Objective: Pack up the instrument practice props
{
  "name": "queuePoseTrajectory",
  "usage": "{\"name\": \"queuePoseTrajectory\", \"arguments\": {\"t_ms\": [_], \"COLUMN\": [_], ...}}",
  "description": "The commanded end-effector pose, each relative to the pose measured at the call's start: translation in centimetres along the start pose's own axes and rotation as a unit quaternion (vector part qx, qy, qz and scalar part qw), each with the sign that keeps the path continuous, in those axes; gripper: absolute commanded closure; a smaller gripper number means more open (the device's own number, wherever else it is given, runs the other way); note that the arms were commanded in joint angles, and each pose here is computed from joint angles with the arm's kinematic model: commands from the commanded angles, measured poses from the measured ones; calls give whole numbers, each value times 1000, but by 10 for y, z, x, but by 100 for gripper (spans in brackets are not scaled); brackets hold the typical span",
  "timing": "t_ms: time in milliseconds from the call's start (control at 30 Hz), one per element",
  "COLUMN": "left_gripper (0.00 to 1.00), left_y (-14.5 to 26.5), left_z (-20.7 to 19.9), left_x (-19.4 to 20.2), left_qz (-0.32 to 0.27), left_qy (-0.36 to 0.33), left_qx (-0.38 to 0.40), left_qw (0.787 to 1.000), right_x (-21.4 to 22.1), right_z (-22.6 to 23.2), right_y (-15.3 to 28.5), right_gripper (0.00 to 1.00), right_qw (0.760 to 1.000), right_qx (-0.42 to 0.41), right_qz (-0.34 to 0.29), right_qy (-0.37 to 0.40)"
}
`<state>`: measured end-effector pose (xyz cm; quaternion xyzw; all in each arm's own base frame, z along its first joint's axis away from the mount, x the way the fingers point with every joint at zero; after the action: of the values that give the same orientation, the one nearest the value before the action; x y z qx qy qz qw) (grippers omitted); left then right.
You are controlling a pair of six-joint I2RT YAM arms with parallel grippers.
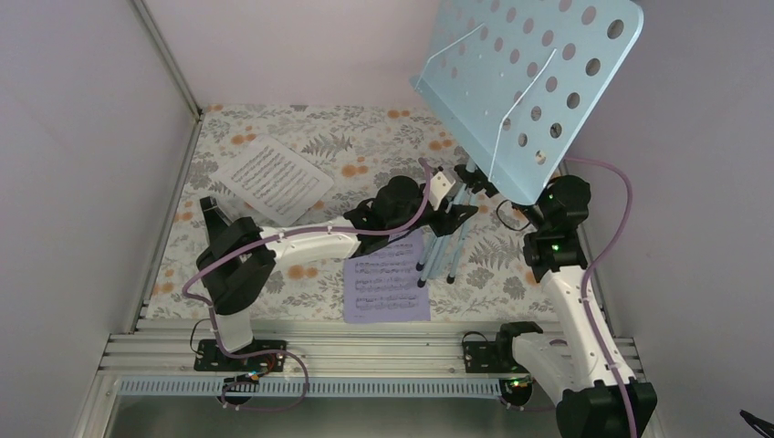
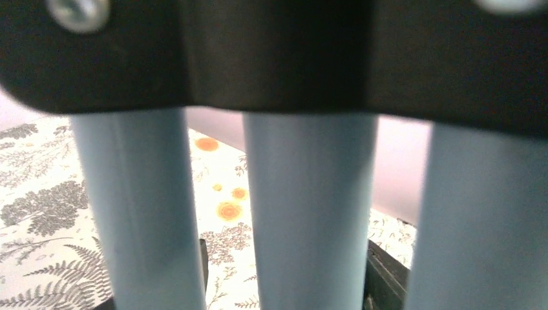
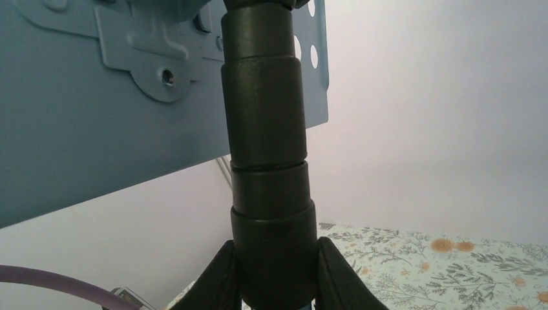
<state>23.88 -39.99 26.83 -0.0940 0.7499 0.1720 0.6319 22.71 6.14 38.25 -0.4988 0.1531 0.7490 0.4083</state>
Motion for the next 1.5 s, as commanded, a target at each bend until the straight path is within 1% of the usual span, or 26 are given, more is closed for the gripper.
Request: {"name": "queuePoseTrajectory", "arguments": {"t_ms": [0, 167, 333, 400, 467, 567, 667, 700, 833, 967, 1100, 1233, 1367, 1433, 1467], "left_gripper": [39, 28, 24, 24, 30, 44, 61, 65, 73, 86, 92, 97, 98, 98, 98], "left_y": [2, -6, -10, -13, -16, -16, -11, -9, 7, 31, 62, 90, 105, 112, 117], "left_z": [-6, -5, -9, -13, -17, -18, -17, -17, -18, -10, 10, 32, 50, 61, 70], "left_x": [-14, -10, -9, -11, -13, -15, -20, -22, -37, -47, -48, -52, -57, -59, -61], "left_qz": [-13, -1, 1, 0, 3, 3, 1, 2, 12, 37, 80, 114, 149, 154, 151], "left_qy": [-2, -10, -16, -21, -27, -31, -34, -38, -56, -72, -71, -77, -87, -81, -74], "left_qx": [13, 17, 28, 35, 42, 41, 27, 23, 4, -32, -72, -103, -121, -127, -132], "left_qw": [1000, 1000, 999, 999, 999, 999, 999, 999, 998, 996, 992, 985, 978, 977, 977], "right_x": [-76, -86, -90, -90, -90, -89, -88, -88, -84, -75, -56, -33, -5, 6, 11], "right_z": [65, 74, 77, 78, 78, 78, 77, 77, 72, 59, 40, 19, -4, -12, -16], "right_y": [28, 32, 36, 38, 38, 40, 42, 43, 45, 44, 41, 37, 34, 34, 34], "right_gripper": [96, 96, 96, 96, 96, 96, 96, 96, 96, 96, 96, 96, 96, 96, 94], "right_qw": [976, 973, 971, 970, 970, 970, 971, 970, 969, 969, 969, 972, 974, 976, 977], "right_qx": [-78, -90, -88, -88, -87, -82, -72, -69, -47, -18, 7, 25, 56, 70, 77], "right_qz": [-188, -204, -217, -221, -223, -223, -225, -227, -239, -246, -247, -234, -213, -202, -195], "right_qy": [74, 60, 48, 45, 42, 43, 46, 48, 44, 29, 7, -19, -43, -45, -43]}}
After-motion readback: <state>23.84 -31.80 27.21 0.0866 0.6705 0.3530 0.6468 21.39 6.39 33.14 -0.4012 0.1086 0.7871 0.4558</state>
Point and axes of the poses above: each gripper's point midway between its finger pads, its own y axis back along the fingers, its own z axis along the line the jaws close on, x = y × z, the point moved 10 cm from there along y, back along the fingers, and after that the axes turned 5 degrees about -y, right-handed, at the moved point
